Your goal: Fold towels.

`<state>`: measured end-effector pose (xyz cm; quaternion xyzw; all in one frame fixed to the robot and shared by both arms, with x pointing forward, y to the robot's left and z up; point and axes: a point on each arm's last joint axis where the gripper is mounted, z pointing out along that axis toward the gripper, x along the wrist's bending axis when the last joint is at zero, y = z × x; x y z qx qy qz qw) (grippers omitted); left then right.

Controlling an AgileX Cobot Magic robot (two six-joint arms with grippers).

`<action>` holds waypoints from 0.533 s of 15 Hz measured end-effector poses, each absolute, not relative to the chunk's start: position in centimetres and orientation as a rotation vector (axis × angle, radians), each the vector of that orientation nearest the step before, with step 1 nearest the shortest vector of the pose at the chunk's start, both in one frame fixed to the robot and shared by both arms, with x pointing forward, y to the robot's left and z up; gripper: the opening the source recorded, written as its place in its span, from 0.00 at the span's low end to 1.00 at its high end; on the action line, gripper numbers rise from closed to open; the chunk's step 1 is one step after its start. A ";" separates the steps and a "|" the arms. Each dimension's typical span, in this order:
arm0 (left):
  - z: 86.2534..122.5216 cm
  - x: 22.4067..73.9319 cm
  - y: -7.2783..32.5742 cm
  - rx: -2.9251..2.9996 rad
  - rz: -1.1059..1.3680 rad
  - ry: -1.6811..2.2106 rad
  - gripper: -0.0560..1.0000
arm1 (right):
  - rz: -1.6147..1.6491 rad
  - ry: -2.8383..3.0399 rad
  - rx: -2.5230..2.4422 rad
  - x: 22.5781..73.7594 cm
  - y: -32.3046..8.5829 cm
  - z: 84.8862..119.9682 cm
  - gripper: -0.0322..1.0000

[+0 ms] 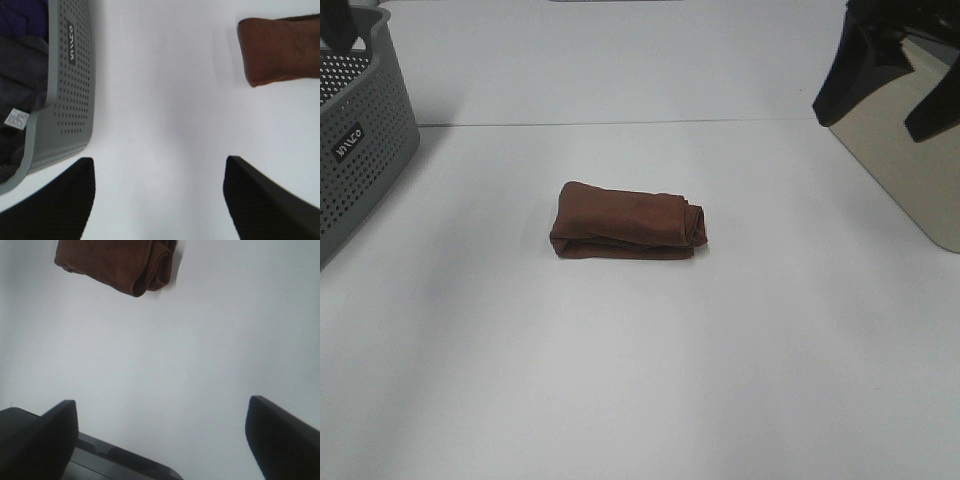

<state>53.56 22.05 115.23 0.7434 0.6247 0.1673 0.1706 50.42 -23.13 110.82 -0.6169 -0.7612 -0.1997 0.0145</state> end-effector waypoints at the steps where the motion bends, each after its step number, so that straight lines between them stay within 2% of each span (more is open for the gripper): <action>1: 115.4 51.5 22.7 2.109 0.479 1.772 0.71 | -0.640 -2.387 -1.923 48.5 -23.5 111.4 0.86; 4: 115.6 44.3 24.9 2.075 0.513 1.748 0.71 | -0.699 -2.435 -1.942 43.4 -24.5 112.1 0.86; 8: 114.5 34.4 27.7 1.961 0.580 1.660 0.71 | -0.817 -2.536 -1.980 34.2 -26.4 110.7 0.86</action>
